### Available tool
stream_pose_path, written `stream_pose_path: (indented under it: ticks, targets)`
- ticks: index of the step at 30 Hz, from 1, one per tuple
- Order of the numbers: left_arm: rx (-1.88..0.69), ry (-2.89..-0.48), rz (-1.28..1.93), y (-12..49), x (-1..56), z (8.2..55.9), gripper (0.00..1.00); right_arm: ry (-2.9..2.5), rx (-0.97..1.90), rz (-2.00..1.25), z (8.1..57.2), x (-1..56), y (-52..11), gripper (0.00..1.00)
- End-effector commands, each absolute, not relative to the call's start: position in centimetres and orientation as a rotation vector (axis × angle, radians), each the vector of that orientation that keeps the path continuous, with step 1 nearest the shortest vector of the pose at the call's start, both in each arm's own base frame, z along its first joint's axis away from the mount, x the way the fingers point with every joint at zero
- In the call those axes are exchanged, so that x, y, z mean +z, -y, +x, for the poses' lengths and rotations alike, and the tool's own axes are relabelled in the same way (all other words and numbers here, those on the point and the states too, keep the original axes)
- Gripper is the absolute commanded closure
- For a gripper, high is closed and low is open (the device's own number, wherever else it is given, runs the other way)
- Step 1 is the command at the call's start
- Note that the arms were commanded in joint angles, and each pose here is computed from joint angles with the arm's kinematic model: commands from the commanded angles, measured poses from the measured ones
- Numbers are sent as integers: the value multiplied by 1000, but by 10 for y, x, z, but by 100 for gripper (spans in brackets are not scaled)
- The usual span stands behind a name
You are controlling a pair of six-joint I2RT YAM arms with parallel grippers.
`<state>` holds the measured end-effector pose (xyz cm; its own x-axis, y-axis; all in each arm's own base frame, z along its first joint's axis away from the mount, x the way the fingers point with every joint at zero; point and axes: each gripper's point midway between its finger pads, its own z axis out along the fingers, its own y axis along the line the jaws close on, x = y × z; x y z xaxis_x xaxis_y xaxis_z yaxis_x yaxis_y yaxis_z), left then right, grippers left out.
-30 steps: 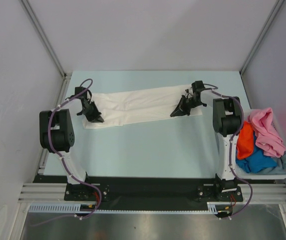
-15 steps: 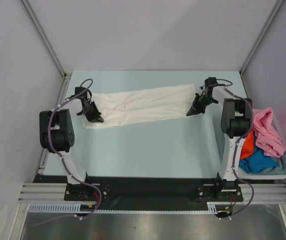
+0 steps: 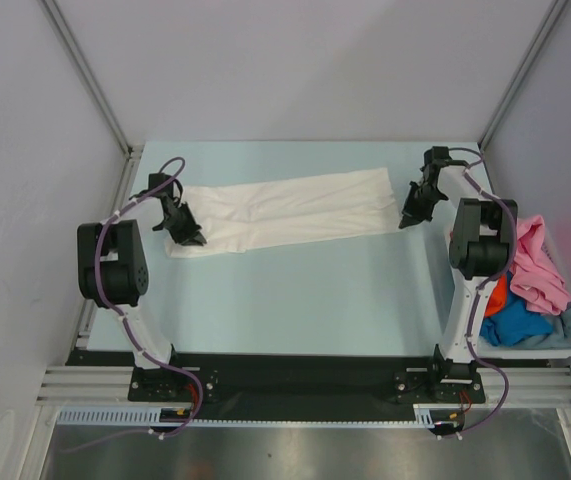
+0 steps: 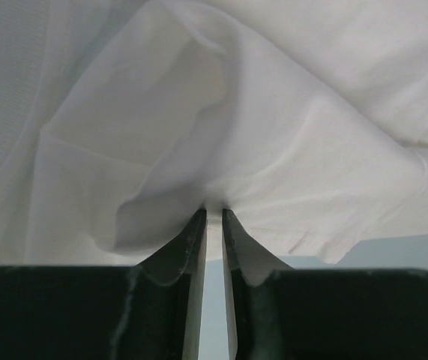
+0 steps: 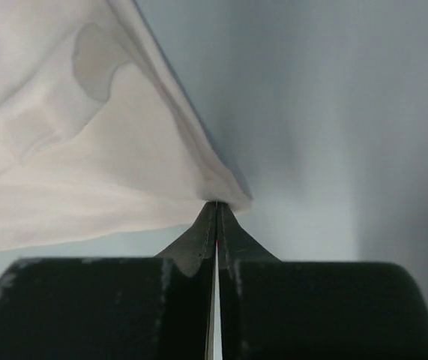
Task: Fold and stack the t-shirts
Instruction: Fold the tshirt
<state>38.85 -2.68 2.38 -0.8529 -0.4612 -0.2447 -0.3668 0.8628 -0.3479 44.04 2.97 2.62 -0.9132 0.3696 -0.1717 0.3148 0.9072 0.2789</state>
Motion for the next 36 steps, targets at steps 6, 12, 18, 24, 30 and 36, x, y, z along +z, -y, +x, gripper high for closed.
stream_pose_path:
  ticks: [6,12,18,24,30,36]
  targets:
    - [-383,-2612,-573,17,76,383,64,-2474,902,314,479,131,-183,94]
    - [-352,-2584,-530,12,90,383,50,-2503,1175,145,459,119,-286,71]
    - [-398,-2580,-530,2,89,390,47,-2472,1337,40,442,115,-342,53]
    - [-417,-2595,-526,-10,86,401,38,-2495,1447,108,435,88,-367,47]
    - [-556,-2579,-543,-9,81,416,33,-2490,1487,160,437,75,-380,46]
    - [-615,-2582,-554,-3,72,420,37,-2492,1528,143,426,75,-402,47]
